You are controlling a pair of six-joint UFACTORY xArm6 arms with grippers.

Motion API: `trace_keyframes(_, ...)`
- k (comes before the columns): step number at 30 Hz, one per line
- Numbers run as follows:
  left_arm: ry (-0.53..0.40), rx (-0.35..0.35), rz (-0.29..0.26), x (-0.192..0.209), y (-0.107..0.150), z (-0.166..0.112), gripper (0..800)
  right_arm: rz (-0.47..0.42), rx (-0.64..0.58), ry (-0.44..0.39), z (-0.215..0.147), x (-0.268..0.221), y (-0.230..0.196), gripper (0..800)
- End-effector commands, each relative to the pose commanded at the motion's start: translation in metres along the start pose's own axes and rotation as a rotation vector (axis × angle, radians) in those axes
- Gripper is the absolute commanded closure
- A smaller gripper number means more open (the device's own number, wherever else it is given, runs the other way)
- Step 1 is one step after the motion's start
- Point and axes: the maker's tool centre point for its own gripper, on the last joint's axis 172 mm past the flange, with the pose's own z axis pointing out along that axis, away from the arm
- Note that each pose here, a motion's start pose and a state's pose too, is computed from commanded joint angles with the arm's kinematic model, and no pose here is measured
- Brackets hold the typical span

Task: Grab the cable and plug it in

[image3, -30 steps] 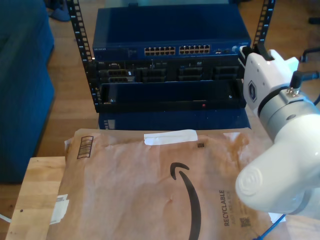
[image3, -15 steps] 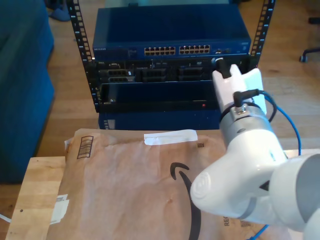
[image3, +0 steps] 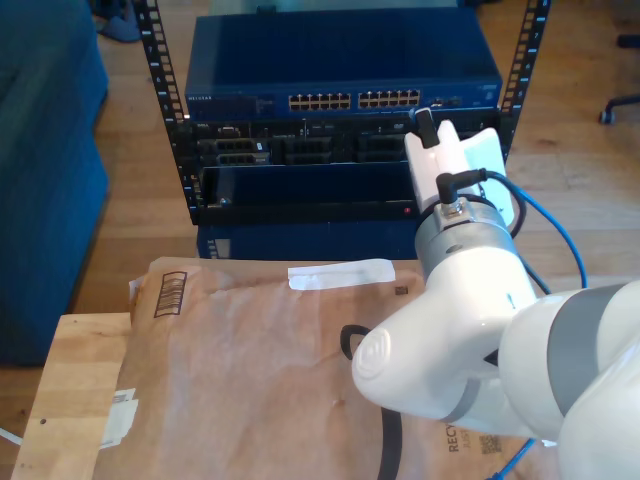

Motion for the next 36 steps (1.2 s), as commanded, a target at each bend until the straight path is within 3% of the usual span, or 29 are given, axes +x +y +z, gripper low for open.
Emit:
trace_keyframes(8,0.024,-0.044,0.058,0.009,-0.001,0.004,2,0.008,-0.005,0.008,0.0,0.002,0.0,764)
trace_keyframes(11,0.049,-0.054,0.108,0.009,0.001,0.006,2,0.003,-0.012,0.007,0.002,0.0,0.004,766)
trace_keyframes(14,-0.016,-0.028,0.132,-0.008,0.0,0.042,2,-0.003,-0.019,0.005,0.007,-0.005,0.008,766)
trace_keyframes(21,0.04,-0.062,0.177,0.005,0.004,0.039,2,0.004,-0.013,0.005,0.017,-0.013,0.002,778)
trace_keyframes(24,0.059,-0.104,0.158,0.015,0.001,0.044,2,0.008,-0.011,0.006,0.018,-0.013,0.0,786)
trace_keyframes(29,0.11,-0.137,0.189,0.03,0.015,0.078,1,0.01,-0.009,0.005,0.018,-0.014,-0.001,798)
trace_keyframes(36,0.139,-0.154,0.179,0.037,0.02,0.079,1,-0.004,-0.018,-0.01,0.02,-0.024,0.005,798)
